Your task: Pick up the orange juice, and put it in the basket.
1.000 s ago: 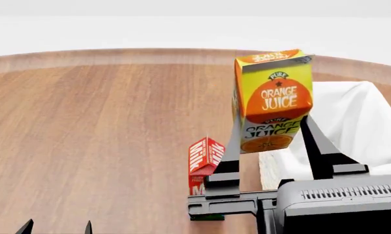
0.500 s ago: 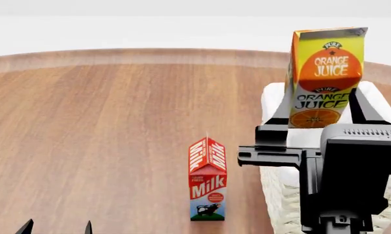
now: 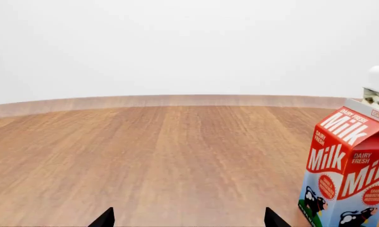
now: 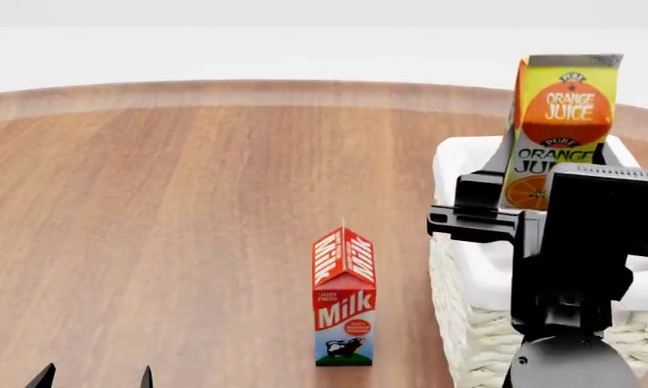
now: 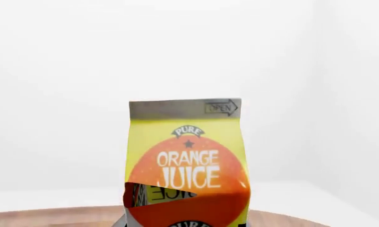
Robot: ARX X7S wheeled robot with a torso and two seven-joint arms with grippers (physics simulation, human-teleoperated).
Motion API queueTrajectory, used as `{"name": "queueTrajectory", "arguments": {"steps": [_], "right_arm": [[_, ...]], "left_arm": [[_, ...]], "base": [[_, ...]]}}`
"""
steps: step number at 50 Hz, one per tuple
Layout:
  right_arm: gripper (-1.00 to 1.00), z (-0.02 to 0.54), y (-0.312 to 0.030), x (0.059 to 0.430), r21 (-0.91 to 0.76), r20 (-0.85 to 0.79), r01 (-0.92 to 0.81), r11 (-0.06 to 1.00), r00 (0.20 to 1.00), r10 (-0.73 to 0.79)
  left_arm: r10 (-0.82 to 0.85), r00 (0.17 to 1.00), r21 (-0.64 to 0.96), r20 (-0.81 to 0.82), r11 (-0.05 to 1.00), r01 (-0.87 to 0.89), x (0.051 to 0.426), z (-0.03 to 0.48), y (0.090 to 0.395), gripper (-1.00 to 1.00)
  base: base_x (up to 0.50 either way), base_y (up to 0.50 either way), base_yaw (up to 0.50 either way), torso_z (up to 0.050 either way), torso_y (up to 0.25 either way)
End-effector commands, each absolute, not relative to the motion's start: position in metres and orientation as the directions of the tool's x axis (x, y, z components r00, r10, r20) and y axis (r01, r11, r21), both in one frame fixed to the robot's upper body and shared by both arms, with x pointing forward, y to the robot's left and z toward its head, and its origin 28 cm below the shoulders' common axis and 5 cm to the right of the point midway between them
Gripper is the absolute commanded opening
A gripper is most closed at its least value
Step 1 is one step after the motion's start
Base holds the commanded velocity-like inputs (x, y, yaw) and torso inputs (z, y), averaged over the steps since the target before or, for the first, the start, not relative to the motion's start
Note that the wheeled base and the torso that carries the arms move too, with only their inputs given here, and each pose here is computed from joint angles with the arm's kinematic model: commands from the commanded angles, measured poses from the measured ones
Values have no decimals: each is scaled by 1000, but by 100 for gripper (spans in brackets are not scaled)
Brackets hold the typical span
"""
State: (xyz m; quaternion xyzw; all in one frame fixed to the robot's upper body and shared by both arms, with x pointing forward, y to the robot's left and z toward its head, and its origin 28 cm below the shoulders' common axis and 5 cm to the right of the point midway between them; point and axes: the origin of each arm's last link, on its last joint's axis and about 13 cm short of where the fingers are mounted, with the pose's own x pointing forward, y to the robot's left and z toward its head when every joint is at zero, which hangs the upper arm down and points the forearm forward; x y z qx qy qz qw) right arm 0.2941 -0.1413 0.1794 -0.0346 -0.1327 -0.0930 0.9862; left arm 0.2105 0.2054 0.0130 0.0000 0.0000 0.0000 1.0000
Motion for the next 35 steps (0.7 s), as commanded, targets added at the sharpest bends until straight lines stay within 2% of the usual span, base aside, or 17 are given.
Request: {"name": "queueTrajectory", "arguments": {"steps": [1,16,35], "right_arm": [[-100,170,-145,319,-66,242,221,973,950,-199],[-100,161,-145,343,-70,214,230,971,954,-210],[-100,145,-151,354,-64,182,263,963,952,-248]], "left_arm": [[0,1000,0,0,1000,0,211,13,205,100],[0,1000,0,0,1000,0,211,13,205,100],[0,1000,0,0,1000,0,211,13,205,100]], "base": [[0,0,0,0,0],[1,0,0,1,1],[0,0,0,0,1]]}}
